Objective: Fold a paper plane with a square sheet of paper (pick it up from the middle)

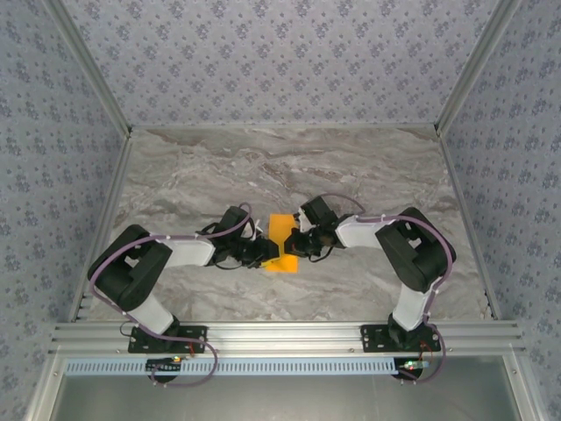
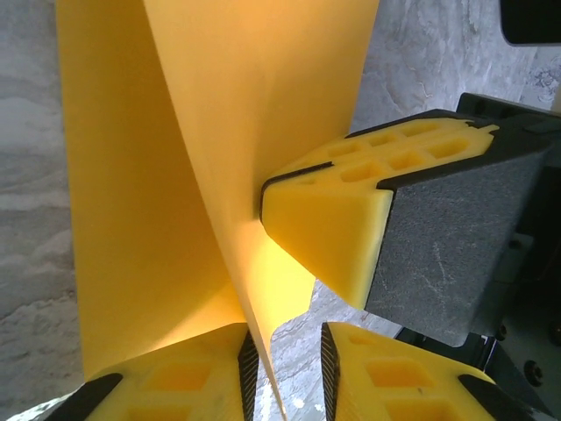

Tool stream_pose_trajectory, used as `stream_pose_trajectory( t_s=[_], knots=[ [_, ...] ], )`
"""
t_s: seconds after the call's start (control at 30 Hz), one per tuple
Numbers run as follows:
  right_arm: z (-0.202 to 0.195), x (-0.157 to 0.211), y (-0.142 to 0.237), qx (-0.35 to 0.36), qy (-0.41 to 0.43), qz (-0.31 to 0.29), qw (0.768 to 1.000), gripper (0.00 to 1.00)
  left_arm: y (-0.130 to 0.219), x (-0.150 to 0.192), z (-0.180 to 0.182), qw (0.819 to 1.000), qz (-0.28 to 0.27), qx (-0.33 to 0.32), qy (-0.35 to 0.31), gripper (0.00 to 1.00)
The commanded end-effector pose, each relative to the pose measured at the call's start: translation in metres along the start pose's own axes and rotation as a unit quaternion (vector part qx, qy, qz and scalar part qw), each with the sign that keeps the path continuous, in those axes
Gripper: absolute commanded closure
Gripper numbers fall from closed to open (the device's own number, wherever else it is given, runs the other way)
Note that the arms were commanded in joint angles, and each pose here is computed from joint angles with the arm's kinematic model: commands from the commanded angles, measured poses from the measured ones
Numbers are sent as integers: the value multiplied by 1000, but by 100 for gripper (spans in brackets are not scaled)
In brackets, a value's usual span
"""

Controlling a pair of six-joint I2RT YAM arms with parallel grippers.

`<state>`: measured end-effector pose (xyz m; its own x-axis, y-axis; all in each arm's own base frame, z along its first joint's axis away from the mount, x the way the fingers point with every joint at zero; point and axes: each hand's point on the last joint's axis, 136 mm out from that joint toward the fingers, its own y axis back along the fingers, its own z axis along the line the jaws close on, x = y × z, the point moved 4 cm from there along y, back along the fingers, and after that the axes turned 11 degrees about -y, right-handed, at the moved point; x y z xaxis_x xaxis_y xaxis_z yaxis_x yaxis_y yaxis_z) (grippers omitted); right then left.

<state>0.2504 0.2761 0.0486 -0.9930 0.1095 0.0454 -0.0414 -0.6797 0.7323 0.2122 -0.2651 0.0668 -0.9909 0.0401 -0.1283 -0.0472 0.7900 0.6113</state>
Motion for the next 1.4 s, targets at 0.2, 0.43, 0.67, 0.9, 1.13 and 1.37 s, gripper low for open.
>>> stream_pose_trajectory(
  t_s=[0.2,0.43,0.67,0.9,1.13,1.37],
  knots=[
    [-7,2,10,20,-2,-5,1000,100,8,-6,-26,998,-12,45,-29,72],
    [-5,-4,36,3,-15,-48,999,100,-1,-18,-28,997,-23,51,-44,61],
    [-25,0,63,20,-36,-83,996,92,-4,-27,-37,996,-30,69,-57,40],
    [-18,2,64,1,-23,-82,996,88,-6,-30,-41,995,-27,78,-55,37],
    [2,1,35,-7,-4,-43,999,94,0,-18,-29,997,-27,57,-43,43],
    [-4,1,9,10,-10,-18,1000,95,11,-4,-29,997,-22,59,-41,49]
  ],
)
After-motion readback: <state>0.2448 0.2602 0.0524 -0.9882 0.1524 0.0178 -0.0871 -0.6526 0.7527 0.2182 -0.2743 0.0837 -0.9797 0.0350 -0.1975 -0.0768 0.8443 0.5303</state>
